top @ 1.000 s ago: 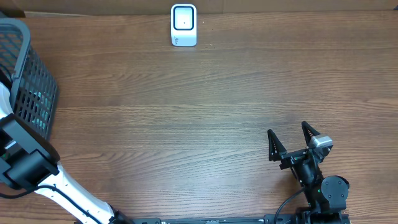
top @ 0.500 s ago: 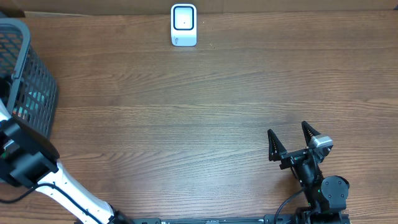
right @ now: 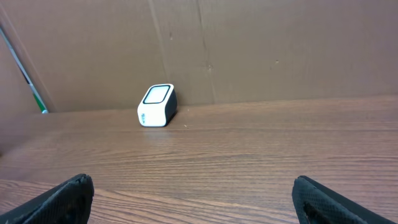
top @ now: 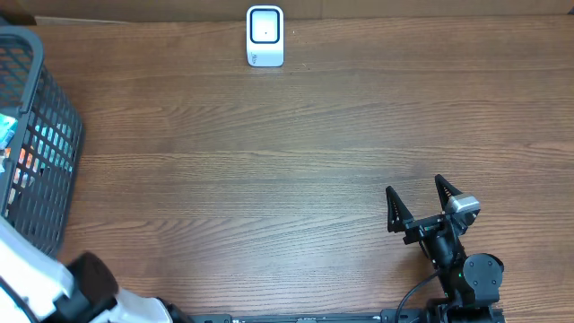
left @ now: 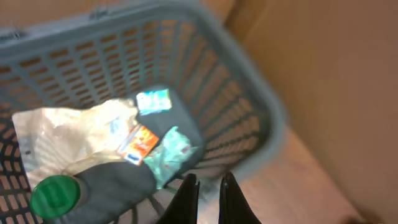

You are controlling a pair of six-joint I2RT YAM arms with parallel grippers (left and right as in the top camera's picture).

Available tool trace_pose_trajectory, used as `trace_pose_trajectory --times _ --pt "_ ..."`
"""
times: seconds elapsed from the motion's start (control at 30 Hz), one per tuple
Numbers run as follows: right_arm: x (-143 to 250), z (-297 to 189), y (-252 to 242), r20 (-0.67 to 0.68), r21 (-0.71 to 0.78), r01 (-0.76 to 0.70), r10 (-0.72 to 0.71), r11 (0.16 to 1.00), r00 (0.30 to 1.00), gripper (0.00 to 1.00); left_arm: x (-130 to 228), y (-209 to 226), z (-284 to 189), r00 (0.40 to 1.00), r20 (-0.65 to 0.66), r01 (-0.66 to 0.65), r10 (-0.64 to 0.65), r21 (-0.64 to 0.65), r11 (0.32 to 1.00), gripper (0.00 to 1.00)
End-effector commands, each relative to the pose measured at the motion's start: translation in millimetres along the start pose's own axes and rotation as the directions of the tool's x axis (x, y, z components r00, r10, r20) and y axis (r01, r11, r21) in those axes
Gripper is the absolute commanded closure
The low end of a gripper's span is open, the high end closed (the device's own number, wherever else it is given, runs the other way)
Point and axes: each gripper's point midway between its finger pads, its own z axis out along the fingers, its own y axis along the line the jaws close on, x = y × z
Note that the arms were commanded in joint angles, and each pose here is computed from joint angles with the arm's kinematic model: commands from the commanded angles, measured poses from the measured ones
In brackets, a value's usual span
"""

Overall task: Scan the item barcode
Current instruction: 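Grasp the mint-green wipes packet in the basket with the left gripper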

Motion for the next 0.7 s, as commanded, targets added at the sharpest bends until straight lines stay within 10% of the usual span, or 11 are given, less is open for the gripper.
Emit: trace_pose_trajectory --times 0.0,0.17,0.67 --pt "1.3 0.0 -0.4 0.005 -0.001 0.002 -0.002 1.0 1.0 0.0 8.2 -5.0 1.9 0.999 -0.034 -0.026 0.027 0.018 1.0 0.88" --pt "1.3 0.0 -0.4 0.005 -0.001 0.002 -0.002 1.0 1.0 0.0 27.0 15.2 38.0 0.989 -0.148 -0.008 0.0 -0.054 0.998 0.39" --pt "1.3 0.0 -0.4 0.005 -0.001 0.002 -0.002 1.0 1.0 0.0 116.2 82.1 204.4 0.854 -0.496 0.02 -0.16 -0.275 0.961 0.33"
